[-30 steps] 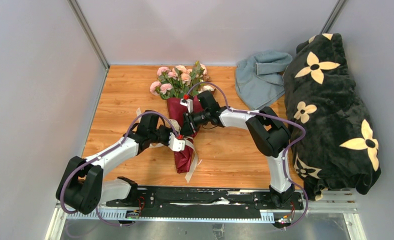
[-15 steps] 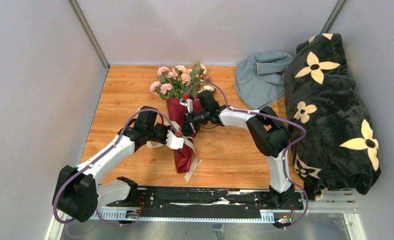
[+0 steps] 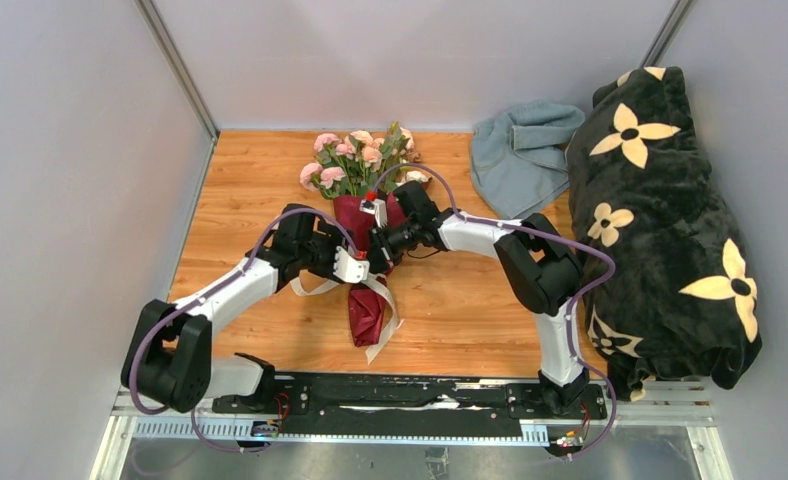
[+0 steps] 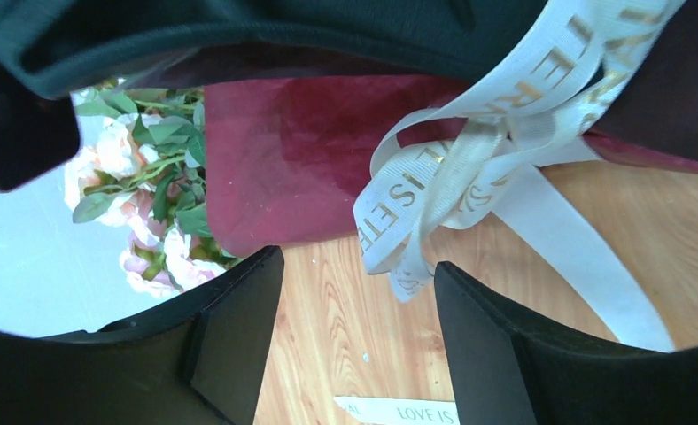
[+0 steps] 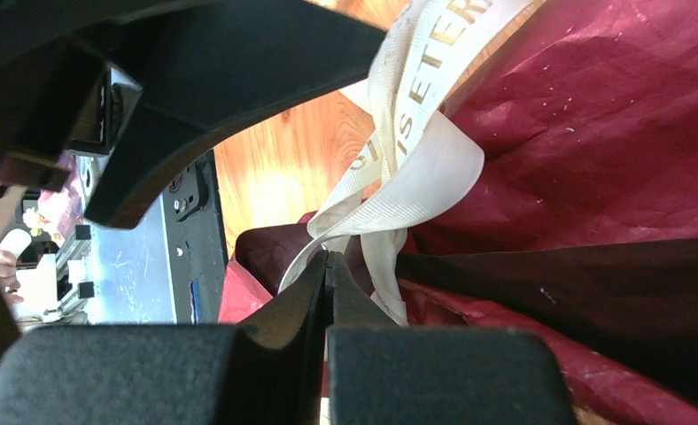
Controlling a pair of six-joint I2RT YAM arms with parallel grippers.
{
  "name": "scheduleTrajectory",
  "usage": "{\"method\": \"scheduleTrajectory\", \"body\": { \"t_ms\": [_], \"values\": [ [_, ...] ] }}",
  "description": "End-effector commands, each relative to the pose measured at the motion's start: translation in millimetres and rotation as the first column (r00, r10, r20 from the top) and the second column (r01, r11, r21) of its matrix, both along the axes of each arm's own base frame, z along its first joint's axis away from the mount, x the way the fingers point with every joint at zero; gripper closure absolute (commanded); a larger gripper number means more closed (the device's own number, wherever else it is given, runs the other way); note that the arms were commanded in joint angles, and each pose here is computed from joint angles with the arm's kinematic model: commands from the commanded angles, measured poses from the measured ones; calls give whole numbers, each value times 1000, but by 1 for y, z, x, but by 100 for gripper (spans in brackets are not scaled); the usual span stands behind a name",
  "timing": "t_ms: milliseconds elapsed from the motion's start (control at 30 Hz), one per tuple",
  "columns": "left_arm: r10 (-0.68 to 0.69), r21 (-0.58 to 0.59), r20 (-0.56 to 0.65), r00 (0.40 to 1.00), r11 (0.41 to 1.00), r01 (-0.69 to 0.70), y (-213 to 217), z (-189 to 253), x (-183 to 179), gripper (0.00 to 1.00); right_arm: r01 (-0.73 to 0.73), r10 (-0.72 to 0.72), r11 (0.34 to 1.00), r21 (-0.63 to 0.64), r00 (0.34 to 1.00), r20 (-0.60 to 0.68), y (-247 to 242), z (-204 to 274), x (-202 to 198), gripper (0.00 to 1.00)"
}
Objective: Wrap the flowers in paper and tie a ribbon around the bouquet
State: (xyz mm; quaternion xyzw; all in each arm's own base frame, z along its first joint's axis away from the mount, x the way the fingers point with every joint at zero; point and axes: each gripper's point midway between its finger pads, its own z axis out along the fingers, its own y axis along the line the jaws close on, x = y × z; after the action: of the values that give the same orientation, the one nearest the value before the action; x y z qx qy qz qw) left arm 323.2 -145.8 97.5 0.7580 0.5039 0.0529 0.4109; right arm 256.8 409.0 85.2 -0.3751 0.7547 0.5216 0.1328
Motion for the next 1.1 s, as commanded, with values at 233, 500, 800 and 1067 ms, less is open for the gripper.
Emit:
{"method": "scheduleTrajectory", "body": {
  "t_ms": [233, 500, 800, 1067],
  "values": [
    [-8, 79, 57, 998, 997, 3, 14, -28, 19, 32, 3, -2, 1000, -6, 998, 63, -1, 17, 3, 100],
    [-27, 104, 51, 998, 994, 21, 17, -35, 13, 95, 86, -79, 995, -55, 990, 113, -13, 14, 17, 100],
    [4, 136, -5, 1000, 991, -3, 32, -38, -16, 100, 252, -231, 962, -105, 956, 181, -37, 12, 46, 100],
    [11, 156, -41, 999, 988, -5, 40, -43, -33, 100, 373, -334, 916, -150, 914, 232, -62, 8, 62, 100]
  ]
}}
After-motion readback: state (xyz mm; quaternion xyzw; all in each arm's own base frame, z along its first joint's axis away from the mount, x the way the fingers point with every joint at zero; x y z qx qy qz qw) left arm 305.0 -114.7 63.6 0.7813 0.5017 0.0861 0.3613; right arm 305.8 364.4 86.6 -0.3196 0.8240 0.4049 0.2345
